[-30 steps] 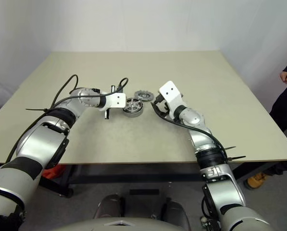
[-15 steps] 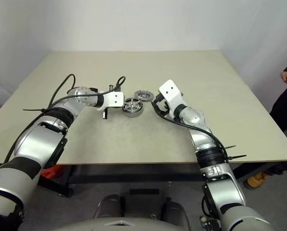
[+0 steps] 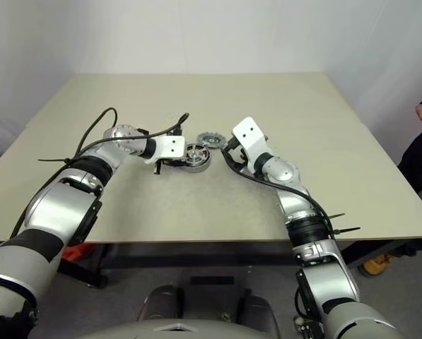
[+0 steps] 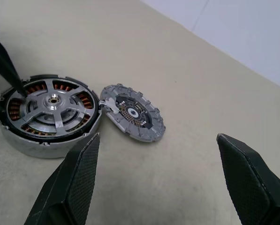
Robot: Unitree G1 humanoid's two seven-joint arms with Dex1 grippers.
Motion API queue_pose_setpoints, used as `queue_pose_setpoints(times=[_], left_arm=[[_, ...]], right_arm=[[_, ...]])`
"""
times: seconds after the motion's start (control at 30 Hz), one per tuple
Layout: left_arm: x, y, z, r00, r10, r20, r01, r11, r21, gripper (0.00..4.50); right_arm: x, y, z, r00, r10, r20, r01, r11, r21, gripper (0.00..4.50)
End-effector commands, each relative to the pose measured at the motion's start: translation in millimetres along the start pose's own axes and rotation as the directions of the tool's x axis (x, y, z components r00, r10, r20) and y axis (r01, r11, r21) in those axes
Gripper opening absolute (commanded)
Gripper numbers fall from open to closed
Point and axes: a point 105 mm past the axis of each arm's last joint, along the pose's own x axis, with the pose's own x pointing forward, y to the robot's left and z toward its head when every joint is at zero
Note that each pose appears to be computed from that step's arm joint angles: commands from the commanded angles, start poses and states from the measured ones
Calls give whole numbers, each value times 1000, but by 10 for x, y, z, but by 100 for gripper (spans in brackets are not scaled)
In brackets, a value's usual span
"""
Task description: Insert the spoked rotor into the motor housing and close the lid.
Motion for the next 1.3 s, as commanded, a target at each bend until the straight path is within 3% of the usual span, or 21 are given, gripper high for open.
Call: queue_pose_setpoints(times=[0.03, 0.3, 1.3], left_arm=[[-93, 84, 123, 999, -34, -9, 35, 993, 112, 120], [-158, 98, 96, 995, -66, -79, 80, 976, 202, 120], [47, -130, -23, 971, -160, -178, 200, 952, 233, 120]], right_arm=[[4, -75, 159, 998, -32, 54, 33, 999, -23, 450], [-4, -75, 144, 998, -44, 52, 45, 999, -16, 450], [-46, -92, 168, 994, -87, 69, 87, 996, 1, 450]])
